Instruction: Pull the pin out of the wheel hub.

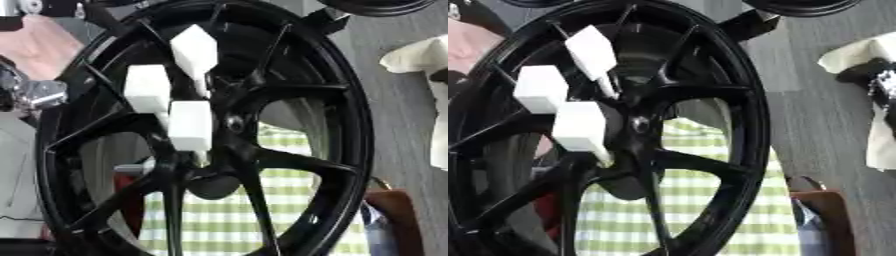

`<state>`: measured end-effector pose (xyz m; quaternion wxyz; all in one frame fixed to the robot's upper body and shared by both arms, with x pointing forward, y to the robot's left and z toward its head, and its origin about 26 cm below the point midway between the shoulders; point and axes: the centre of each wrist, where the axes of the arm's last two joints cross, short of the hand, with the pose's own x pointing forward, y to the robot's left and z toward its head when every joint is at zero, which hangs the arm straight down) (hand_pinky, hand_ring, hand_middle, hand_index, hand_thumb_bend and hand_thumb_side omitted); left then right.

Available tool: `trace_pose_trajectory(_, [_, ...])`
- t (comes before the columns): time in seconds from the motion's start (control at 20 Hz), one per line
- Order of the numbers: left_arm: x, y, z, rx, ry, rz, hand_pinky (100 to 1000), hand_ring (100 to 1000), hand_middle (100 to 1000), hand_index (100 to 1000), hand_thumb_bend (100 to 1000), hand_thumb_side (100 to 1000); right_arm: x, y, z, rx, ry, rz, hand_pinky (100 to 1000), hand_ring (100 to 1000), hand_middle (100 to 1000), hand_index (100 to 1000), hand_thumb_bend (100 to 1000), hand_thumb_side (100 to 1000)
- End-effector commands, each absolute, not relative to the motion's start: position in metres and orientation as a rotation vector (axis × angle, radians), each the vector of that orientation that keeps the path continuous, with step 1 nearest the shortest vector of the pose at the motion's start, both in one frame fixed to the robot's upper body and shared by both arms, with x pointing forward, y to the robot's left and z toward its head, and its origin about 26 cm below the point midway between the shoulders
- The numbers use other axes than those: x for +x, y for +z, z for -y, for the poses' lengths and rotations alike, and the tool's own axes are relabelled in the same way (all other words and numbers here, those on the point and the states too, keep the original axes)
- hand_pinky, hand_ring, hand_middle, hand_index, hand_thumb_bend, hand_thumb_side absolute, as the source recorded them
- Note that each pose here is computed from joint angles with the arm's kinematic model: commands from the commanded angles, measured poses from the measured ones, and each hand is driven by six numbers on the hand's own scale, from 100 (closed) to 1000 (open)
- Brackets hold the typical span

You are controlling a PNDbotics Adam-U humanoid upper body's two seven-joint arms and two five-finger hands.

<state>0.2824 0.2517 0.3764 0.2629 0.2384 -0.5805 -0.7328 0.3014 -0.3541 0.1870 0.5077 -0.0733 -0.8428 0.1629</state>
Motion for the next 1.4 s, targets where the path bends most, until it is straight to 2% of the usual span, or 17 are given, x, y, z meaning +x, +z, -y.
trace_pose_trajectory(0.05, [0.279,0.38,-0.247,0.712,-2.009,1.529,991,946,848,960,295,618,0.299,0.195,0.354,-0.182,0.408,2.047,972,787,647,659,100,750])
trace_pose_trajectory(0.15, [0.28,0.379,-0.244,0.714,-2.024,1.51,991,947,849,961,360,695,0.299,0.194,0.354,-0.181,0.407,2.045,972,787,647,659,100,750])
trace_pose_trajectory(0.35, [0.281,0.379,-0.237,0.716,-2.028,1.502,992,951,855,965,410,735,0.299,0.194,0.353,-0.178,0.409,2.043,972,787,648,658,100,751])
trace_pose_trajectory(0.55, [0.281,0.379,-0.234,0.717,-2.03,1.493,992,951,855,965,410,735,0.299,0.193,0.353,-0.178,0.407,2.042,972,787,648,658,100,751])
trace_pose_trajectory(0.6, [0.281,0.379,-0.233,0.717,-2.029,1.493,986,947,853,965,407,764,0.299,0.193,0.353,-0.178,0.407,2.042,972,787,648,658,100,752])
trace_pose_trajectory(1.05, [0.282,0.376,-0.221,0.76,-1.956,1.491,970,937,839,954,364,756,0.299,0.191,0.352,-0.166,0.402,2.037,973,787,648,658,100,755])
trace_pose_trajectory(1.4, [0.283,0.373,-0.218,0.738,-1.961,1.457,950,920,789,932,366,803,0.299,0.19,0.351,-0.162,0.398,2.036,973,786,648,657,100,756])
